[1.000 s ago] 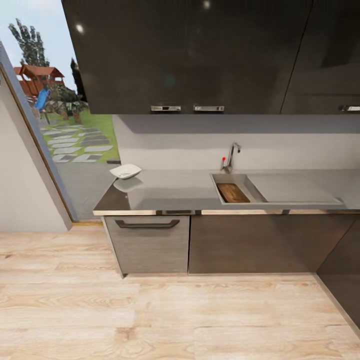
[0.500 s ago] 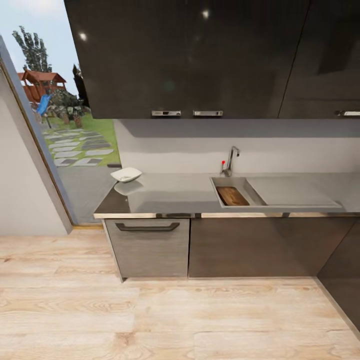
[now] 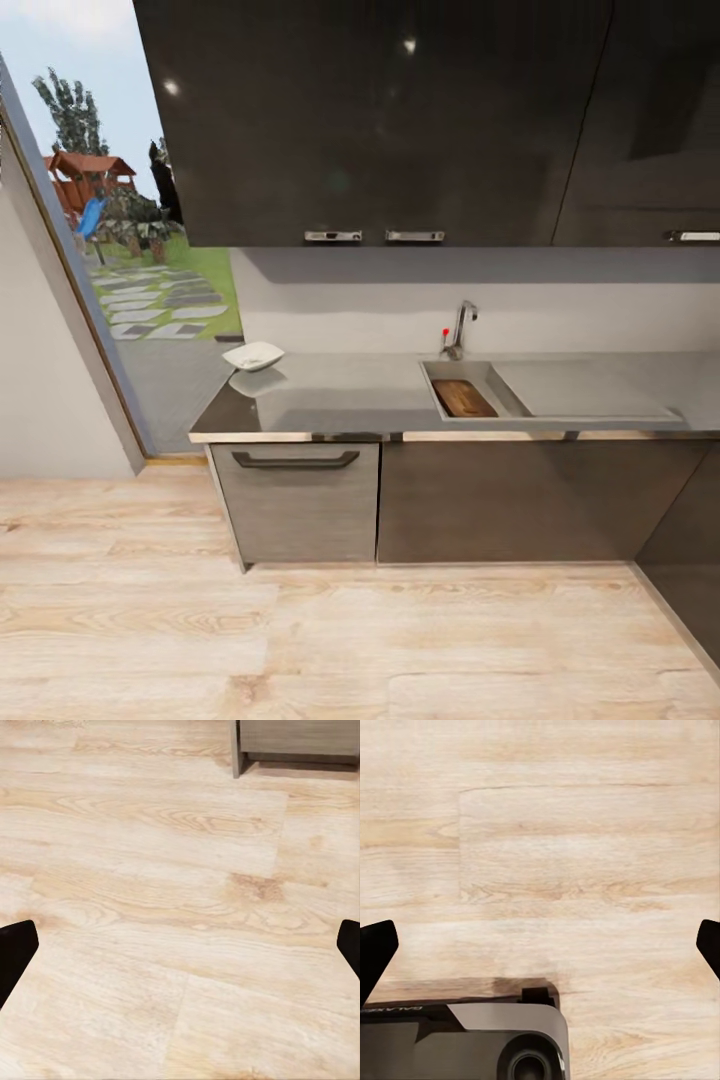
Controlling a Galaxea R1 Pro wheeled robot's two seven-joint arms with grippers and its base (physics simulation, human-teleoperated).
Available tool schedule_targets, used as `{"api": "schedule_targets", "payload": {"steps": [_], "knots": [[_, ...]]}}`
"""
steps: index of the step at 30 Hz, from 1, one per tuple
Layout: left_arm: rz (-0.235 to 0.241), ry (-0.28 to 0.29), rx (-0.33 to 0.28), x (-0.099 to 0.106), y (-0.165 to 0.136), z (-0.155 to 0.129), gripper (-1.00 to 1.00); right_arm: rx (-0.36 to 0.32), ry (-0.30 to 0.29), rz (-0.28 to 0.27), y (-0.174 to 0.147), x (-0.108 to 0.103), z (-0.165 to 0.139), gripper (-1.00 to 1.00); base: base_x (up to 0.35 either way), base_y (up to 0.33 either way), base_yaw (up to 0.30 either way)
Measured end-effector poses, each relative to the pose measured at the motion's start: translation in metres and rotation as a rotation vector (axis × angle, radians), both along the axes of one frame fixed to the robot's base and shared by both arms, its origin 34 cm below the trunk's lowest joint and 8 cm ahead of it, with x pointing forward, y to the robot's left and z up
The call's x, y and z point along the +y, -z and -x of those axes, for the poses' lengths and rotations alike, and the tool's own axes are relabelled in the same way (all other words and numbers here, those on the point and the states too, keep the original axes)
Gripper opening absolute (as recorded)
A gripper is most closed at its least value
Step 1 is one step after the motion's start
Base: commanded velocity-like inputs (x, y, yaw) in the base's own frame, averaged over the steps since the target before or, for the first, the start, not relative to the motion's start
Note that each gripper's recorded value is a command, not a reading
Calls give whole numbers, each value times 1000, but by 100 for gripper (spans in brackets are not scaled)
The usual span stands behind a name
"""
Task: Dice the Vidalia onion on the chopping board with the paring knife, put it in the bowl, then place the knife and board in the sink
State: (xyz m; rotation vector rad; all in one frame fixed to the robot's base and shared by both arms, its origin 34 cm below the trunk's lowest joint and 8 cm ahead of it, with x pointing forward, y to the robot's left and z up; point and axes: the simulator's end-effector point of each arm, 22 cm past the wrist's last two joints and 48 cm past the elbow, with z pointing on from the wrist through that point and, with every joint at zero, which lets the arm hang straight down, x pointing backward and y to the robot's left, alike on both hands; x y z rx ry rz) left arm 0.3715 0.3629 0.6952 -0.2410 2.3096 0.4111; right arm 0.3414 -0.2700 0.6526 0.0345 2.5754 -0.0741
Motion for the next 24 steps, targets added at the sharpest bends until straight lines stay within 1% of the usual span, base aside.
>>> {"api": "schedule_targets", "payload": {"steps": [9,24], "knots": [[0,0,-13,0,-3,-4,100,-9,-1,2,-3,-1,-4,100,0,0,0],[0,0,-14,0,-4,-4,100,-18,-3,1,-4,0,-7,100,0,0,0]]}}
